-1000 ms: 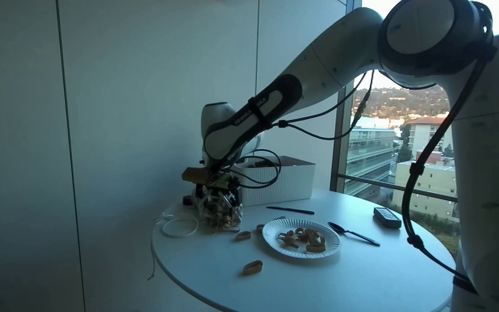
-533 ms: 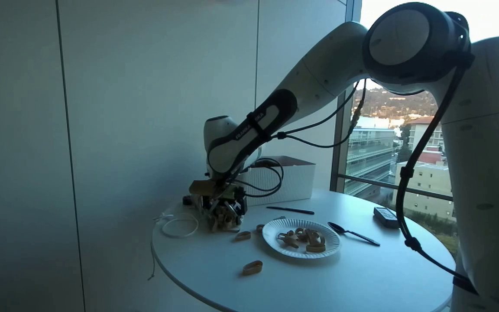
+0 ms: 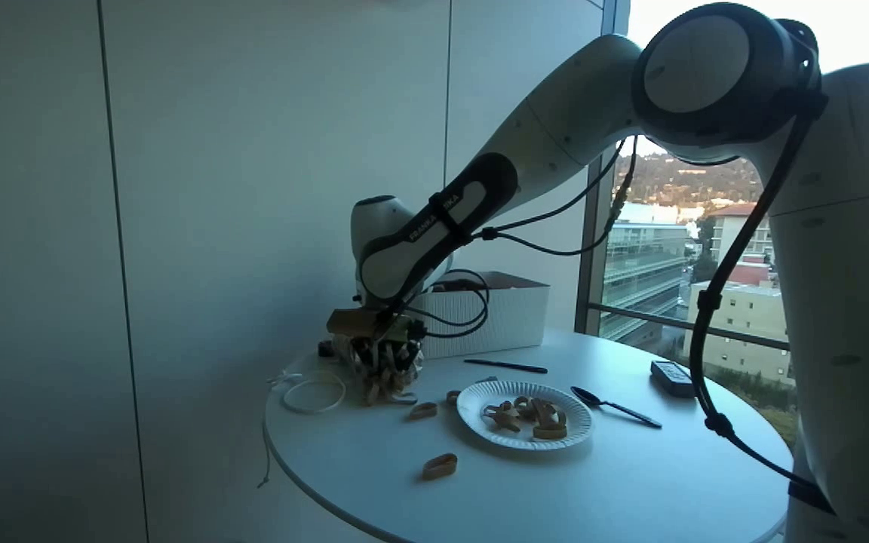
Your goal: Get the rubber bands from the table and plastic and put them on the plate
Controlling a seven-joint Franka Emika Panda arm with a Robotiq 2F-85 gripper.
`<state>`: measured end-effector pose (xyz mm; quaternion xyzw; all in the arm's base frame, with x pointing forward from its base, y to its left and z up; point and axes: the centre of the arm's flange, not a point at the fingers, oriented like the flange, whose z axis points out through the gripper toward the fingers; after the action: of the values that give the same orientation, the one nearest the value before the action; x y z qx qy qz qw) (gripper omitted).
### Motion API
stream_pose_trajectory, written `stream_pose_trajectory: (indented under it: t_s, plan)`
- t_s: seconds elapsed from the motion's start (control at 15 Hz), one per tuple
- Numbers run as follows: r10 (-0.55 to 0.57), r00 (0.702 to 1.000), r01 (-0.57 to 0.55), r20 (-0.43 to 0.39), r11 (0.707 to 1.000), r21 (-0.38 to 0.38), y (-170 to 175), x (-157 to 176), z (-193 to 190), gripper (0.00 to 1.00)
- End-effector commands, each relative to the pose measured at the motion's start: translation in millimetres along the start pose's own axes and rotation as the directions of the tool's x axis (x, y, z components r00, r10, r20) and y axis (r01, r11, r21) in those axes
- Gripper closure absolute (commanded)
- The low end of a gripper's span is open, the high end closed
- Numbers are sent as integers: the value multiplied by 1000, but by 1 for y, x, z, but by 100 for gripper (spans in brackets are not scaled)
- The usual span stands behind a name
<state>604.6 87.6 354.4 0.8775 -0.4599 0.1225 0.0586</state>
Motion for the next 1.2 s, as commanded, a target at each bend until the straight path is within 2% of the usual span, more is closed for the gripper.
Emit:
stream_pose_trajectory:
  t_s: [0.0, 0.13, 0.2, 0.4, 0.53, 0.67, 0.8, 0.93, 1.0, 1.07, 1.13]
  plan:
    - [-43, 998, 43, -35, 999, 11, -1, -3, -6, 97]
    - [-55, 998, 56, -40, 998, 20, 0, -5, -12, 100]
    - [-58, 997, 59, -51, 998, 24, 2, -6, -18, 96]
    - [-100, 987, 103, -124, 995, 15, 9, -13, -37, 96]
    - [-136, 983, 139, -127, 990, 11, 14, -20, -50, 96]
    - [-169, 981, 172, -94, 985, 23, 21, -24, -63, 96]
    - [-200, 975, 200, -98, 980, -11, 25, -23, -70, 96]
    - [-233, 964, 219, -125, 969, -115, 32, -22, -74, 96]
    - [-261, 955, 232, -141, 953, -194, 35, -22, -72, 95]
    - [-279, 949, 238, -148, 940, -243, 39, -21, -72, 66]
    - [-302, 944, 258, -136, 928, -267, 41, -20, -70, 65]
